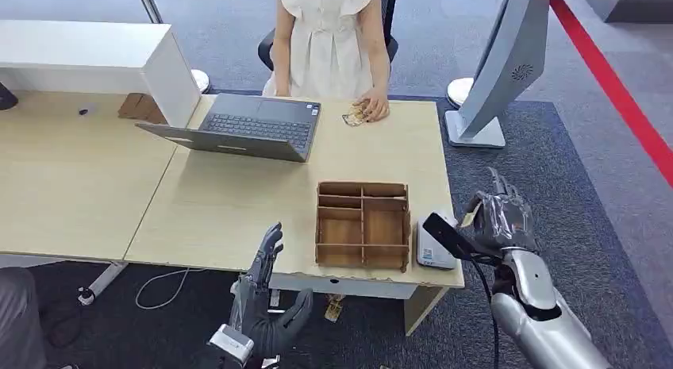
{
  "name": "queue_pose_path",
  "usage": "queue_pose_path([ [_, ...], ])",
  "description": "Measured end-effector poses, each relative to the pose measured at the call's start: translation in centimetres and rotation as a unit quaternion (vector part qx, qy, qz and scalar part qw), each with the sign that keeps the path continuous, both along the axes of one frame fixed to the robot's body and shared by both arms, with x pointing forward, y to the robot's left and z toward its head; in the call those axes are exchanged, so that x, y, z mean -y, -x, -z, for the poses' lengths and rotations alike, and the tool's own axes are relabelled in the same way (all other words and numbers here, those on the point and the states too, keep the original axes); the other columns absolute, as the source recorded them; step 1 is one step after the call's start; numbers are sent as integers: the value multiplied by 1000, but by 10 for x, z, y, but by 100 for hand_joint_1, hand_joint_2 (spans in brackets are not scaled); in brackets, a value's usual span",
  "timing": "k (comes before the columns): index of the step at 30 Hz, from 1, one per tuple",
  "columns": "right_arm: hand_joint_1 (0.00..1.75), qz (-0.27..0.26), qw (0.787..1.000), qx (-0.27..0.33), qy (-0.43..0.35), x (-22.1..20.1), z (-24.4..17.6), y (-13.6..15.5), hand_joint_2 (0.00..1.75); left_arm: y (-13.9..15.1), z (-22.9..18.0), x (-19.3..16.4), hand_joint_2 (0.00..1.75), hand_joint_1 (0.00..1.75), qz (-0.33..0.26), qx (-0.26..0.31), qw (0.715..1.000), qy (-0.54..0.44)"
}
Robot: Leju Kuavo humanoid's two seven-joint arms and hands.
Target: Pass the card to the sensor for recognition and then transmit it.
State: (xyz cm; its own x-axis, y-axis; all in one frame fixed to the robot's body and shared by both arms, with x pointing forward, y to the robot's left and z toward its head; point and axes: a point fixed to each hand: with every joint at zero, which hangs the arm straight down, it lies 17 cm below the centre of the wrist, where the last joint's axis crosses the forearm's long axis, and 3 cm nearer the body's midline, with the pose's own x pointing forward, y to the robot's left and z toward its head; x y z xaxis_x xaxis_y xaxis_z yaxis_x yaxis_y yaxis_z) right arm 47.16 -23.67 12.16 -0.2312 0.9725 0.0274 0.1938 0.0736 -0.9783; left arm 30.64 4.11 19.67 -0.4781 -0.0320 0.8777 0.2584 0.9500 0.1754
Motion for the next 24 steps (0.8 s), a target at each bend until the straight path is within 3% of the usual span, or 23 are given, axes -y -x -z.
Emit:
queue_pose_path([
  [12,175,-1,999,-49,-3,-1,47,18,175,-1,-7,8,175,0,17,3,1000,13],
  [24,175,-15,997,-71,-7,-18,67,24,175,1,-7,12,175,0,29,7,999,12],
])
